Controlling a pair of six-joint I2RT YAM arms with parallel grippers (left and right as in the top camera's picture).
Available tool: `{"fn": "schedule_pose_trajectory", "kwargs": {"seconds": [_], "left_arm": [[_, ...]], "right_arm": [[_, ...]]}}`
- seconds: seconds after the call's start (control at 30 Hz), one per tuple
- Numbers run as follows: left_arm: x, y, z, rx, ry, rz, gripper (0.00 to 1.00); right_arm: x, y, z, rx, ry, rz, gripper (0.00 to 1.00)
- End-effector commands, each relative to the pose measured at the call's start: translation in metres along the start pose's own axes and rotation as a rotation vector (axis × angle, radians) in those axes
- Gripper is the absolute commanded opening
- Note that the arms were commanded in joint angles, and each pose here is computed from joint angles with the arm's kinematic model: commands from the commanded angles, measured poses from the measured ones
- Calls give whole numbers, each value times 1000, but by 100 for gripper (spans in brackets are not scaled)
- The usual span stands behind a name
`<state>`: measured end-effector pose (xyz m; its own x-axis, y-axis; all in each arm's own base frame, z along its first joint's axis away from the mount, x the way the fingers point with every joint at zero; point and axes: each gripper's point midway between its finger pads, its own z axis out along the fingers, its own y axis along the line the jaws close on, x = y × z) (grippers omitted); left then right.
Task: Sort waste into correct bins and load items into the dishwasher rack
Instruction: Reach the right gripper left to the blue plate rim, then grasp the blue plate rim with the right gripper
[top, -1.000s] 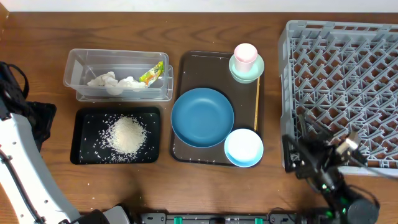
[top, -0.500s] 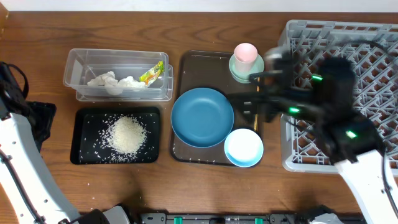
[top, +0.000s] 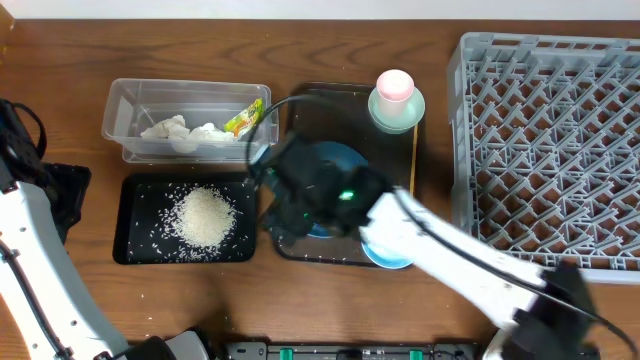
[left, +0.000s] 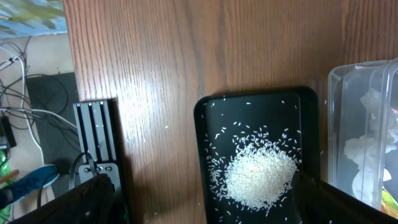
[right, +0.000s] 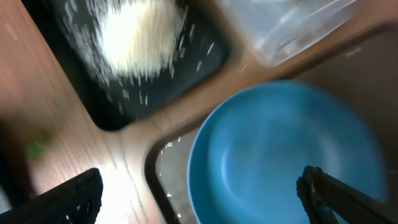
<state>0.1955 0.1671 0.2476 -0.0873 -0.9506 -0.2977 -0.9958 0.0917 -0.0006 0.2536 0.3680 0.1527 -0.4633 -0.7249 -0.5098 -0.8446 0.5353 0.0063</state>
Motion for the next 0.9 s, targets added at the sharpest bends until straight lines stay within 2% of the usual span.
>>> {"fn": "schedule_pose_trajectory", "kwargs": {"seconds": [0.0,0.07,0.2,0.3,0.37,0.4,0.43,0.5,0.57,0.7,0.73,0.8,0.87], "left_arm": [[-2,2,0,-8,-5,-20,93],[-2,2,0,-8,-5,-20,93],[-2,2,0,-8,-5,-20,93],[-2,2,0,-9,-5,-20,94],[-2,2,0,-8,-5,-20,93],[-2,2,0,-8,-5,-20,93],[-2,2,0,-9,-5,-20,94],[-2,2,0,-8,-5,-20,93],[-2,2,0,-8,-5,-20,93],[-2,2,0,-8,-5,-20,93],[-2,2,0,-8,-5,-20,94],[-2,2,0,-9,-5,-20,93],[-2,2,0,-8,-5,-20,93]], "right_arm": [[14,8,29,26,82,-76,99],[26,14,49,18,135,-87,99],[48,22,80,11,224,-107,81],[60,25,94,10,270,-117,79],[66,25,100,9,292,-117,72],[69,25,103,8,301,-117,66],[72,25,106,9,309,-117,54],[75,22,110,25,323,-120,42],[76,15,110,64,327,-126,35],[68,11,105,89,308,-129,29],[65,11,103,90,302,-129,25],[58,11,98,90,297,-128,9],[52,11,91,91,296,-119,1]]}}
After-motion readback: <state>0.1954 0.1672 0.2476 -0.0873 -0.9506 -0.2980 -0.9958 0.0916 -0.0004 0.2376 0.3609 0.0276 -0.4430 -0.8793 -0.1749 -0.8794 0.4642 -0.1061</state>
